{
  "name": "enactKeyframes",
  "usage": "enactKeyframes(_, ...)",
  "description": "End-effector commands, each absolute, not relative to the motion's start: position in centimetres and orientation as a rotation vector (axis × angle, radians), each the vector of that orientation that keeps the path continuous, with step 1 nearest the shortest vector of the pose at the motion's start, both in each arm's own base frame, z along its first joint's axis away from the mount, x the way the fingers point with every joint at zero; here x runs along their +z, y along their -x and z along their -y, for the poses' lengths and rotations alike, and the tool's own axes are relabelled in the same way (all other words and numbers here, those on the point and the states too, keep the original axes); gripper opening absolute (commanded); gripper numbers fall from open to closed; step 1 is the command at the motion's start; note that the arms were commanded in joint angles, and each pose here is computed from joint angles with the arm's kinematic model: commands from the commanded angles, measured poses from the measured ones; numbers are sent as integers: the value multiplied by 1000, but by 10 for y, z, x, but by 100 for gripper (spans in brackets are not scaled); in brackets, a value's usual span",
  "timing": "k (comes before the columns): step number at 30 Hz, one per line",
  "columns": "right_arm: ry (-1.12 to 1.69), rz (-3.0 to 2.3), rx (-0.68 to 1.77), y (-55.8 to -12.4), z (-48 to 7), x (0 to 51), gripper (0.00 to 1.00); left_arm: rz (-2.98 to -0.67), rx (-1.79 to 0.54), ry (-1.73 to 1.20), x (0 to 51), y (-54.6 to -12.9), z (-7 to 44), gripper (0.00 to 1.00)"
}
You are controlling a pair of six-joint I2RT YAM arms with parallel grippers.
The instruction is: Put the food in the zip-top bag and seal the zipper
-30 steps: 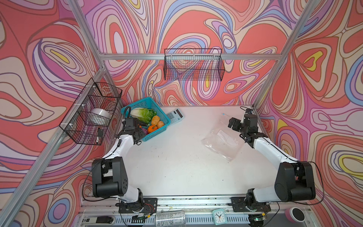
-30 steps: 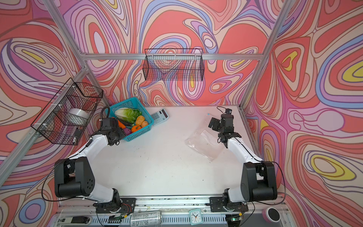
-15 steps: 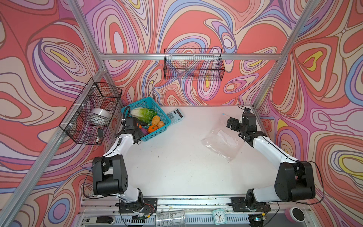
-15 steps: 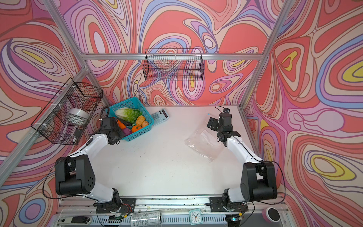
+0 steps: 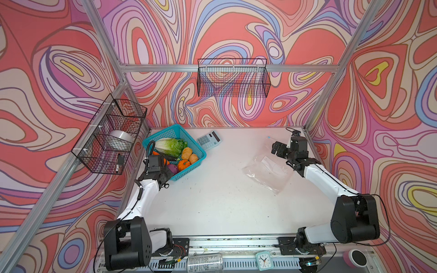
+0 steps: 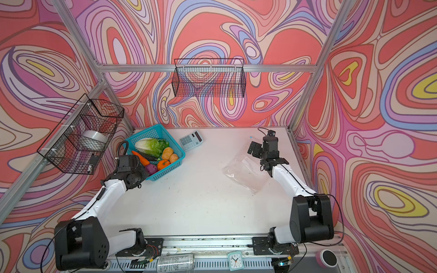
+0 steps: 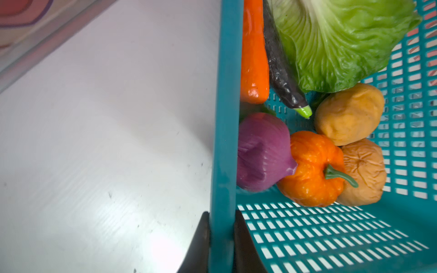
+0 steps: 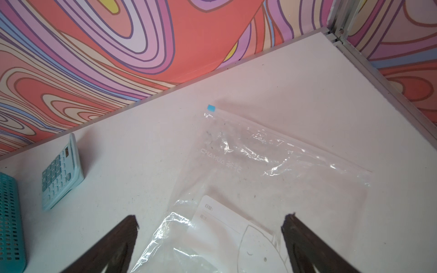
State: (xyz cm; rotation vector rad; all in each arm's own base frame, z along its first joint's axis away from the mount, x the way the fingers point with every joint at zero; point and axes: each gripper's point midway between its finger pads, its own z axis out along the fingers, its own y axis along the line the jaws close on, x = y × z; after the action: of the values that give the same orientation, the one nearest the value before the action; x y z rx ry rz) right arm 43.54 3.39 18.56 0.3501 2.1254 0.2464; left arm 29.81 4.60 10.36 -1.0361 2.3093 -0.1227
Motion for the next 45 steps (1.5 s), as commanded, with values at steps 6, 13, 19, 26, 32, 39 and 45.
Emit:
enactKeyframes(6,-236,-2181,399,-444,-103,186,98,-2426,-286,1219,73,-224,18,43)
enactKeyframes(13,-233,-2211,406,-439,-115,178,98,-2484,-431,1066,88,-242,91,70)
enactKeyframes(19,-307,-2238,204,-434,-84,172,98,-2538,-566,852,103,-270,172,70)
enactKeyframes(26,-477,-2232,243,-440,-25,166,98,-2562,-688,646,112,-298,247,71)
enactKeyframes(32,-692,-2249,186,-438,56,139,98,-2542,-797,536,139,-310,271,75)
enactKeyframes(39,-961,-2305,219,-415,123,74,92,-2477,-776,262,198,-303,264,100)
enactKeyframes(45,-994,-2406,266,-417,118,31,81,-2301,-730,178,233,-328,246,100)
